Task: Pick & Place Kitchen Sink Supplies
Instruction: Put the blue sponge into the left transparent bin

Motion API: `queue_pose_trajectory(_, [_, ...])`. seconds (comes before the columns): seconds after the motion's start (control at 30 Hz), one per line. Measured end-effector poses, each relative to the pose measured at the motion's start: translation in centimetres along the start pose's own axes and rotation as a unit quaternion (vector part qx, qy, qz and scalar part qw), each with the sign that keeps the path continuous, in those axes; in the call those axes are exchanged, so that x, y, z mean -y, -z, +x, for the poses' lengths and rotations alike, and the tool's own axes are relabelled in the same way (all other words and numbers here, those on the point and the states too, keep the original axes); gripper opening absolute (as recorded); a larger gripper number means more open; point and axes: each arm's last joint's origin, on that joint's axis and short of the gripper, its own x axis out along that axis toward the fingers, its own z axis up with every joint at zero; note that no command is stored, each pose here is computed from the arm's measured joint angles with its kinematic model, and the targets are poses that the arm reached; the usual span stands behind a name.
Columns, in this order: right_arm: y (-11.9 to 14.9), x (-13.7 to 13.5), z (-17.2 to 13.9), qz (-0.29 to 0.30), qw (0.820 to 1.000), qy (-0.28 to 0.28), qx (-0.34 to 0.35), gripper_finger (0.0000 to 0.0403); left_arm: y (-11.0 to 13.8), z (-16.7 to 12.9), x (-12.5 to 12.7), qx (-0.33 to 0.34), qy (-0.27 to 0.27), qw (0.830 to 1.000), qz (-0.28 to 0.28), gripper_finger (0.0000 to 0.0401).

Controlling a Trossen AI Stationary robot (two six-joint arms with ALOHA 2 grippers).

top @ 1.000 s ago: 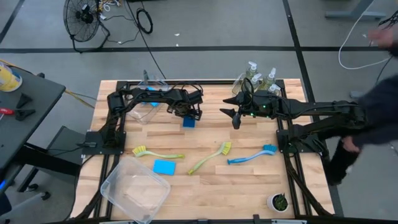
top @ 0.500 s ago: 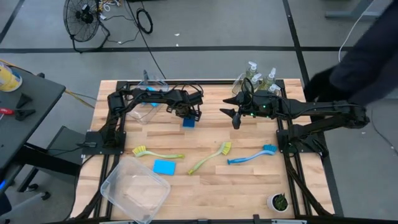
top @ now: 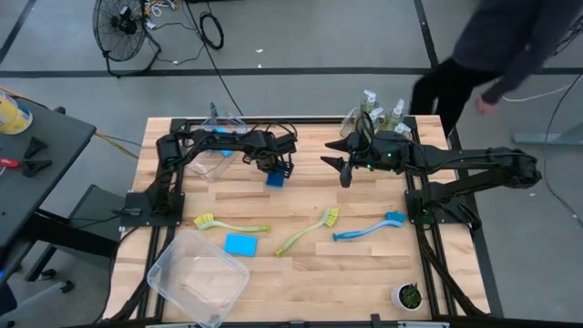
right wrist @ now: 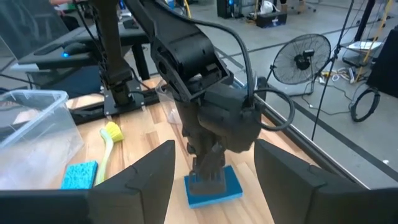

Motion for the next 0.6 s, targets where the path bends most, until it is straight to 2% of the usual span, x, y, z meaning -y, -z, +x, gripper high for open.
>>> queue_pose_trajectory(0.23, [-0.4, 0.0, 0.0, 0.000, 1.000, -0.003, 0.020, 0.0219, -0.1, -3.9, -0.7, 0.043, 0.001, 0.999, 0.021, 0.0001])
queue_pose_trajectory(0.43, [-0.5, -0.1, 0.0, 0.001, 1.000, -0.004, 0.025, 0.0219, -0.3, -8.5, -1.6, 0.104, 0.027, 0.994, 0.016, 0.0001])
queue_pose_trajectory(0.6, [-0.6, -0.1, 0.0, 0.002, 1.000, -0.004, 0.029, 0.0219, -0.3, -12.9, -3.4, 0.165, 0.038, 0.985, 0.017, 0.0001])
